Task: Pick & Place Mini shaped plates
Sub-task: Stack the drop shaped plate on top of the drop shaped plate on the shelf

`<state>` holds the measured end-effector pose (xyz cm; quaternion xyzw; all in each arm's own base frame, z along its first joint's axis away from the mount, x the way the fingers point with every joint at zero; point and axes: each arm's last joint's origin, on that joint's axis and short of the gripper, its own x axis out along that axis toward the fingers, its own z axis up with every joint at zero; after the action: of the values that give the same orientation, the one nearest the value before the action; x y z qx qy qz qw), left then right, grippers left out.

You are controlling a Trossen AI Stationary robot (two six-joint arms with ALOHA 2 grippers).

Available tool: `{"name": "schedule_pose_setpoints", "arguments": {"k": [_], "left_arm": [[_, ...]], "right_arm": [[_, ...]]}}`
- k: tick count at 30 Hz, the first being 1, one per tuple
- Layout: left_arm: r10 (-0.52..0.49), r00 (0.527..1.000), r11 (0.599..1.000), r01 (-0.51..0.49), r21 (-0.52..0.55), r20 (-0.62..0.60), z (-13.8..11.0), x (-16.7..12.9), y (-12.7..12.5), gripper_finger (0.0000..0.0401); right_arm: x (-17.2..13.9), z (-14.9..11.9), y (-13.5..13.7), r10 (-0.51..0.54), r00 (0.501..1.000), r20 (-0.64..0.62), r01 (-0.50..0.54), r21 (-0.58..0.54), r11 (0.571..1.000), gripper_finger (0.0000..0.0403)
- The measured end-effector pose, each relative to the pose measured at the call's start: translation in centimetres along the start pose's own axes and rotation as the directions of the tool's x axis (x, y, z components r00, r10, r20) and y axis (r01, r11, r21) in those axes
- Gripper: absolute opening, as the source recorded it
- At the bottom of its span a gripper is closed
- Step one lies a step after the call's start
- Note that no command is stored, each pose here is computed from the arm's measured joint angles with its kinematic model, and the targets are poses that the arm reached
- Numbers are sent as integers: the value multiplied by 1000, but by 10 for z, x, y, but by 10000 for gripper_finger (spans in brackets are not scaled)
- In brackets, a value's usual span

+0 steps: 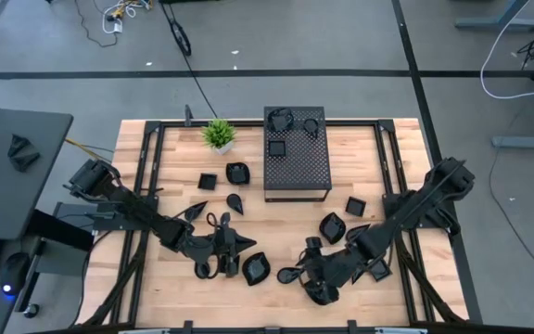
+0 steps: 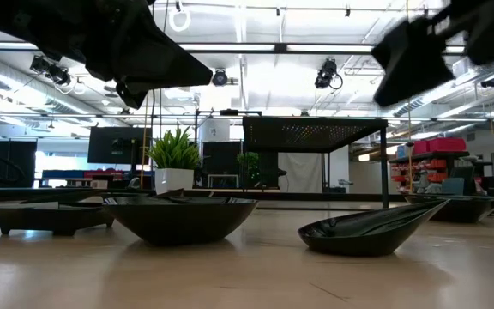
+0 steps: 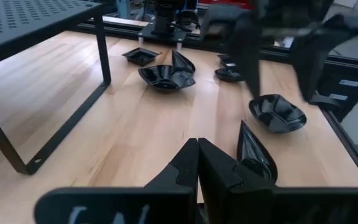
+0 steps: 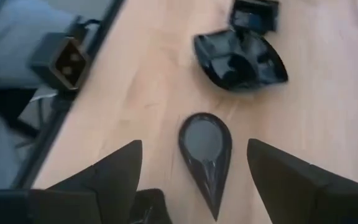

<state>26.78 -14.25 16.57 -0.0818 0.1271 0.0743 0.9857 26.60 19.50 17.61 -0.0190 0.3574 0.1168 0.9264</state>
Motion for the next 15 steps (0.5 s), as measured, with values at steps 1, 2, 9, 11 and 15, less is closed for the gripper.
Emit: {"name": "schedule_pose_setpoints", "arguments": {"k": [1,2,9,11,15], "left_arm": [[0,1000,1000,0,-1,1,0,0,0,14],[-1,1000,1000,1,-2,4,0,0,0,14],[-42,999,999,42,-2,-9,1,2,1,14],[-34,999,999,34,-1,-7,2,3,3,14],[-18,1000,1000,18,-5,-4,4,7,8,14]], "right_arm": [[4,-4,0,-10,1000,6,10,20,1000,295],[8,-9,-1,-18,1000,8,17,38,999,295],[28,-29,-6,-46,998,-40,48,59,997,304],[34,-31,-10,-36,998,-51,40,72,997,312],[42,-34,-16,15,996,-93,-6,102,995,327]]}}
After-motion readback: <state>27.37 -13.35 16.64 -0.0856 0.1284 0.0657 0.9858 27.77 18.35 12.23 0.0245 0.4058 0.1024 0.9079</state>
